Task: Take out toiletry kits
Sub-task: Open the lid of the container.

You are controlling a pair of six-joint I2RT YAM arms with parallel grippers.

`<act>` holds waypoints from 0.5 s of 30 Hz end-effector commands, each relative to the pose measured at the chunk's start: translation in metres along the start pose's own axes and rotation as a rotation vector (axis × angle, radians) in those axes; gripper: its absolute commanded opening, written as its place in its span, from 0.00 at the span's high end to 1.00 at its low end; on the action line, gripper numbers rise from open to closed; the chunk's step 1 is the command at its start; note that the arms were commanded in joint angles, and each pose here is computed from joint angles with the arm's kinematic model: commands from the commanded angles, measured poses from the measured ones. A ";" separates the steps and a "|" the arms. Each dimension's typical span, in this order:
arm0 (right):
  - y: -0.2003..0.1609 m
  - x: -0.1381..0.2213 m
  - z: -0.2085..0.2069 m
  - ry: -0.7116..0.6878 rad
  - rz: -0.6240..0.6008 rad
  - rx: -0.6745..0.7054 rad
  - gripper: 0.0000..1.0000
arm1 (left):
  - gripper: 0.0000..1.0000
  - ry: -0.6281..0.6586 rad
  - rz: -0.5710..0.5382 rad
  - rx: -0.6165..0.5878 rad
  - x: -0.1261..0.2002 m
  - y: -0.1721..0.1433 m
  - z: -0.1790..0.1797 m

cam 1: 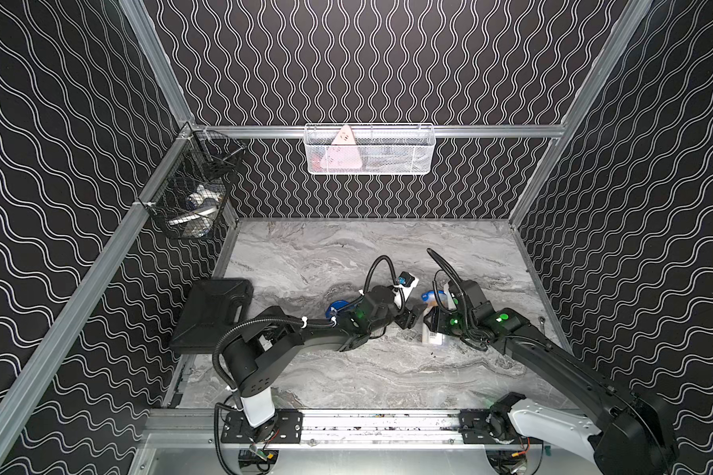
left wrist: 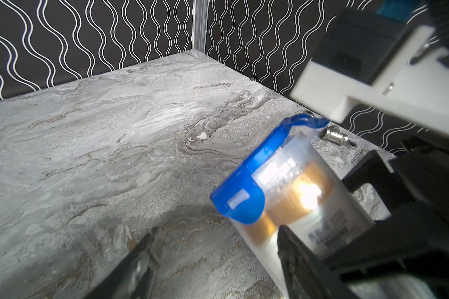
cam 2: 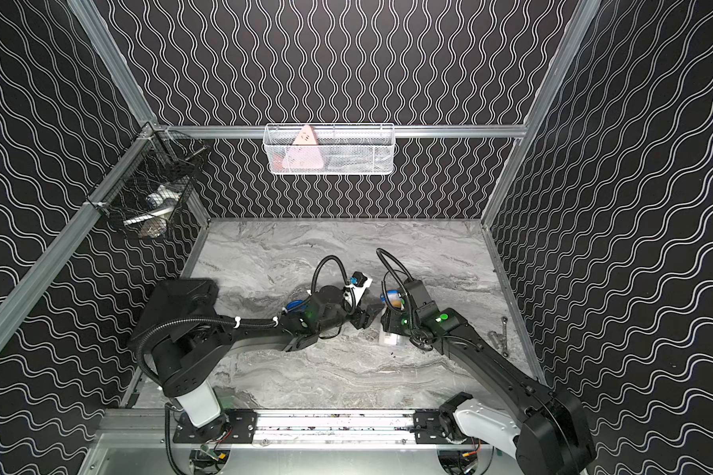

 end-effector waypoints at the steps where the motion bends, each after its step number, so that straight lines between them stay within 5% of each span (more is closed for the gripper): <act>1: 0.010 0.005 0.012 0.058 -0.043 0.018 0.59 | 0.28 0.009 -0.048 0.000 -0.006 0.013 0.000; 11: 0.003 0.007 0.019 0.083 -0.012 0.054 0.59 | 0.32 0.242 -0.058 -0.047 -0.012 0.012 0.020; 15: 0.000 0.008 0.015 0.060 -0.008 0.059 0.60 | 0.37 0.469 -0.081 -0.092 -0.004 0.019 0.039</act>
Point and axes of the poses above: each gripper's point midway between its finger pads, its own x axis back along the fingers, its own z axis along the line the jaws close on, y = z × x, the point moved 3 cm from there along x, back along the fingers, and after that the axes turned 1 degree about -x, right-handed, at the moved point
